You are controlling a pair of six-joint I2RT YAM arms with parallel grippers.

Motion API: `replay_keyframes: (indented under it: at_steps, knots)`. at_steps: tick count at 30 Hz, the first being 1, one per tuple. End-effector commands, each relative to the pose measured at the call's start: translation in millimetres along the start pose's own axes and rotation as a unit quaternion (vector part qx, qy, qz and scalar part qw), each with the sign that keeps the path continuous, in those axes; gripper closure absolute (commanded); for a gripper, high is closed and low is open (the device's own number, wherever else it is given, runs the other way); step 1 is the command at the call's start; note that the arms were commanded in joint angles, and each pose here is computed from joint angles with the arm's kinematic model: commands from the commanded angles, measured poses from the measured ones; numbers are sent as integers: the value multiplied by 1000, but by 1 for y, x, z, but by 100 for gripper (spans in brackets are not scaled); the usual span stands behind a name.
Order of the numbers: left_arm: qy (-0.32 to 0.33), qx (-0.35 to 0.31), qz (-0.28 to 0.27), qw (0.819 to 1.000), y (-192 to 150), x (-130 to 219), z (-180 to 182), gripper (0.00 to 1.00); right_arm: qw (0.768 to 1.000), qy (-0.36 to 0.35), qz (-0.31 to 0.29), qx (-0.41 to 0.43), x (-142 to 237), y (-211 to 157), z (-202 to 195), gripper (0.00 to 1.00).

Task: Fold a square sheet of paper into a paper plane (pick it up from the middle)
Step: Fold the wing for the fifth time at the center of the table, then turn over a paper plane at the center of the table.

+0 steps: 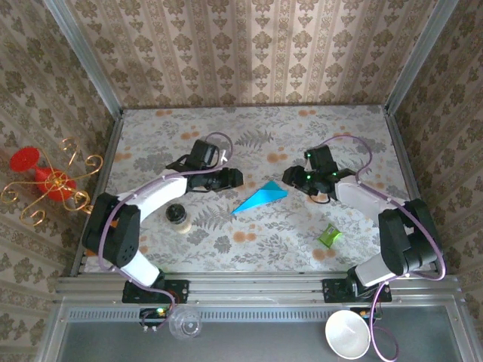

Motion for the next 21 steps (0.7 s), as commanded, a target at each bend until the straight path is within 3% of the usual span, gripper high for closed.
replay_keyframes:
  at_steps: [1,8,13,21]
  knots:
    - [63,6,-22,998,2,12,35,43,996,-74,58,-1,3,-30,-3,38]
    - [104,3,-60,993,9,33,71,22,992,-105,66,9,-23,-41,40,28]
    - [117,3,-64,991,7,40,87,14,981,-181,70,5,-37,-48,53,27]
    - [133,-12,-71,988,0,55,102,7,970,-240,47,-18,-44,-46,54,25]
Point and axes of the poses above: each hand's point on the last joint's axis, 136 mm out from that joint toward the fingers, its own x axis back along the fingers, its own z axis along the line the jaws close on, y = z × x, the point moved 1 cm from there along x, back along the fingers, and after that the axes turned 15 degrees about x, right-handed, at the moved point
